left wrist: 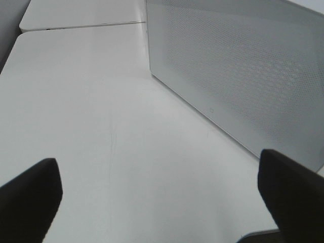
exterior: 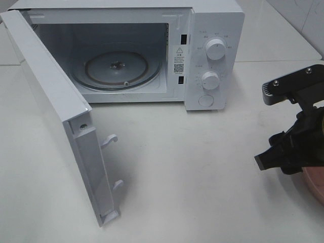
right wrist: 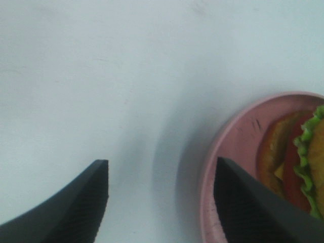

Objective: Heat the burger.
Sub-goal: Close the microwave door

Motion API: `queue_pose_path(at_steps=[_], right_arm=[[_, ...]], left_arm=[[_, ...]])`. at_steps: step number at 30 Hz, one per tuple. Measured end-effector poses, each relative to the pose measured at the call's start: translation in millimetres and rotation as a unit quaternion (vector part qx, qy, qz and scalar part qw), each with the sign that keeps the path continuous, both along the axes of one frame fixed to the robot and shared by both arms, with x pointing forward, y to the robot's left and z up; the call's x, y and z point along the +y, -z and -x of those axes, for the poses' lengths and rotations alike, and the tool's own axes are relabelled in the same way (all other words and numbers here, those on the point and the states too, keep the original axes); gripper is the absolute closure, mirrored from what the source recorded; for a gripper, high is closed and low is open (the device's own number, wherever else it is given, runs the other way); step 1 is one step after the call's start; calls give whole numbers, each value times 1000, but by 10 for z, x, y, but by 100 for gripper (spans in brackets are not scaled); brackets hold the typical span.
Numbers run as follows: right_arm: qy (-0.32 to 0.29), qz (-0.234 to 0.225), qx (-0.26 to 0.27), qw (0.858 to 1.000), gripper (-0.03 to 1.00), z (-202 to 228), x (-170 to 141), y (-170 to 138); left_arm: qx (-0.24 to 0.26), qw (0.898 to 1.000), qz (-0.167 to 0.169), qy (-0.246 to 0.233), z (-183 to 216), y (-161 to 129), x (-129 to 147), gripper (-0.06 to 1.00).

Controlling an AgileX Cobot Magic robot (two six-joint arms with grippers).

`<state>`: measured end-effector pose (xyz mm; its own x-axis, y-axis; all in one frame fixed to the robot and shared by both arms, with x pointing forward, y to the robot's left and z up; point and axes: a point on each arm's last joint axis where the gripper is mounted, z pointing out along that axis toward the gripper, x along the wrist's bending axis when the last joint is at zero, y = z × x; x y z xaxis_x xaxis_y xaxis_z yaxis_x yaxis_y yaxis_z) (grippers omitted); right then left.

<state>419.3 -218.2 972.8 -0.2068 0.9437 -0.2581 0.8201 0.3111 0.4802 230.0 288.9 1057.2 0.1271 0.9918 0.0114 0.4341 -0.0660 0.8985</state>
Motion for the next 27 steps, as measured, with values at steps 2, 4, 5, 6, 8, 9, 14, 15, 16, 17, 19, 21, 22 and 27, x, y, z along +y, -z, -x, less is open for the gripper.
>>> queue_pose_path(at_steps=[2,4,5,6,8,9,14,15,16,17,19,21,22,27], right_arm=[[-9,-8,-1,1000,32,19,5,-29],[-32,-27,1,999,26,94,7,-113],[-32,-27,1,999,26,94,7,-113],[-47,-39,6,998,21,143,11,-154],[-65,-47,9,997,19,191,13,-197],[-73,-51,12,996,18,217,12,-213],[-97,-52,36,993,18,325,-11,-318],[-97,-52,36,993,18,325,-11,-318],[-107,-48,43,992,18,361,-26,-385],[-110,-48,45,992,18,372,-29,-435],[-113,-47,48,991,19,395,-40,-519],[-113,-46,50,991,19,408,-49,-566],[-111,-41,56,991,19,433,-71,-645],[-118,-18,86,989,20,487,-113,-764]], left_arm=[[0,1000,0,0,0,0,0,-2],[0,1000,0,0,0,0,0,-2],[0,1000,0,0,0,0,0,-2],[0,1000,0,0,0,0,0,-2],[0,1000,0,0,0,0,0,-2],[0,1000,0,0,0,0,0,-2],[0,1000,0,0,0,0,0,-2],[0,1000,0,0,0,0,0,-2],[0,1000,0,0,0,0,0,-2],[0,1000,0,0,0,0,0,-2],[0,1000,0,0,0,0,0,-2],[0,1000,0,0,0,0,0,-2],[0,1000,0,0,0,0,0,-2],[0,1000,0,0,0,0,0,-2]])
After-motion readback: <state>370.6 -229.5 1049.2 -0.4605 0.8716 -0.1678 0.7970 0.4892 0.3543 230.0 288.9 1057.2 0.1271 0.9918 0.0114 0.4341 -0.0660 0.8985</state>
